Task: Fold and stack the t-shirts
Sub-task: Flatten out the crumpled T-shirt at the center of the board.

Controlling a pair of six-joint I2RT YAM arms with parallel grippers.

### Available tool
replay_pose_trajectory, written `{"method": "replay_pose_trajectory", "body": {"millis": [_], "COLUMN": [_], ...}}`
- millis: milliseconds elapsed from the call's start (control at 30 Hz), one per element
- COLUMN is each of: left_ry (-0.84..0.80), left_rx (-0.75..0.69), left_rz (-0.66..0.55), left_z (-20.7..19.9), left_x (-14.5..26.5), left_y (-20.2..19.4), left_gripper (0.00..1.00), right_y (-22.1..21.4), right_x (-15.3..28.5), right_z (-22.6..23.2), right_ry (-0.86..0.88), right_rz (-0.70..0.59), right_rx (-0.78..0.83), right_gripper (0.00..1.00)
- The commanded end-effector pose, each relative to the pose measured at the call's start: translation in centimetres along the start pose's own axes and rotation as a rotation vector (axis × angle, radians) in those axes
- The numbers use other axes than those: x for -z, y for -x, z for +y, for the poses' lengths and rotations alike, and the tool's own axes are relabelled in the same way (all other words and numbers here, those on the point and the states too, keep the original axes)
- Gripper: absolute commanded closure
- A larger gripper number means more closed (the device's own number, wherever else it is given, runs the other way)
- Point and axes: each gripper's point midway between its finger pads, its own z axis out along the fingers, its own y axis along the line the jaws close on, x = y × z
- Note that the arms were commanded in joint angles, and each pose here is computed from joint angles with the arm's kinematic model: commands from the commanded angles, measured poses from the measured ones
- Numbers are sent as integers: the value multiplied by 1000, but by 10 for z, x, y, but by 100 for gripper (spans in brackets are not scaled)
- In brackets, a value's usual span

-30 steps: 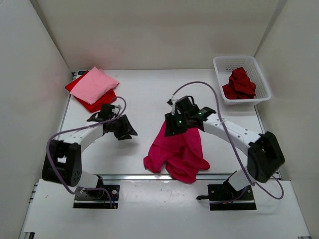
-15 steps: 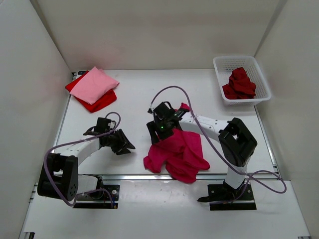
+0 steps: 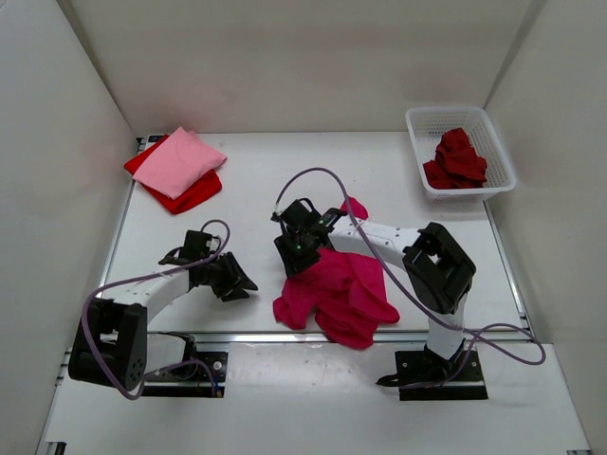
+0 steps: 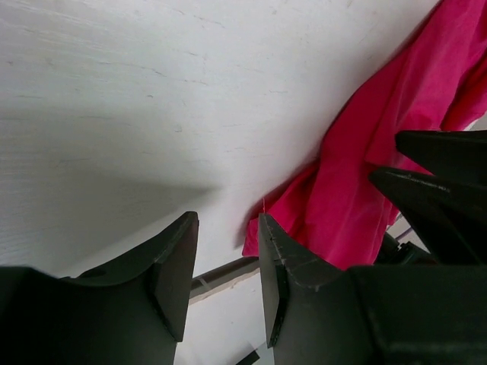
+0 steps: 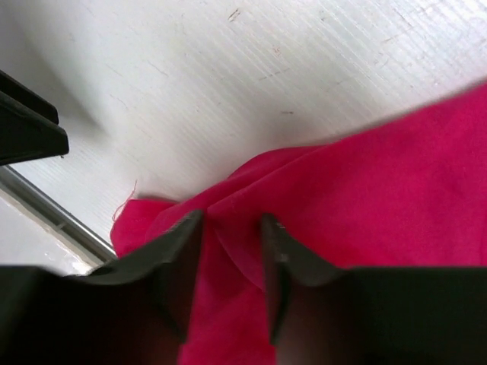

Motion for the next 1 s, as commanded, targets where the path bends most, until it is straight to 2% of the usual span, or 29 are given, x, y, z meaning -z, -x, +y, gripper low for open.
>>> {"method": "replay_pose_trajectory", "body": {"millis": [0,100,167,233,400,500,600,767,967], "left_ry": [-24,-25,-25,-18,-79,-141,-166,-157,-89], "left_rx": [-71,-164,-222,-273,-376,-437,-497,-561,-729], "left_rz": [-3,21,18,17,36,31,47,102,140], "left_z": [-11,-21,-29,-32,-56,-83,-95,-103,-109], "left_x": [2,2,4,6,12,16,17,10,2], "left_y": [-5,-16,-20,-24,-38,-45,-52,-61,-78], "left_gripper": [52,51,49,47,41,28,21,14,15], "right_y": [20,21,20,26,35,52,67,72,56], "right_x": [5,6,9,16,35,69,117,198,247], "right_z": [-1,-13,-23,-26,-37,-49,-82,-114,-144], "right_ry": [-25,-64,-91,-90,-111,-124,-147,-172,-193], "right_rz": [-57,-48,-45,-66,-102,-174,-284,-442,-523], "right_rx": [-7,-21,-42,-42,-76,-108,-193,-255,-333], "right_gripper": [71,77,90,98,100,100,100,100,100]}}
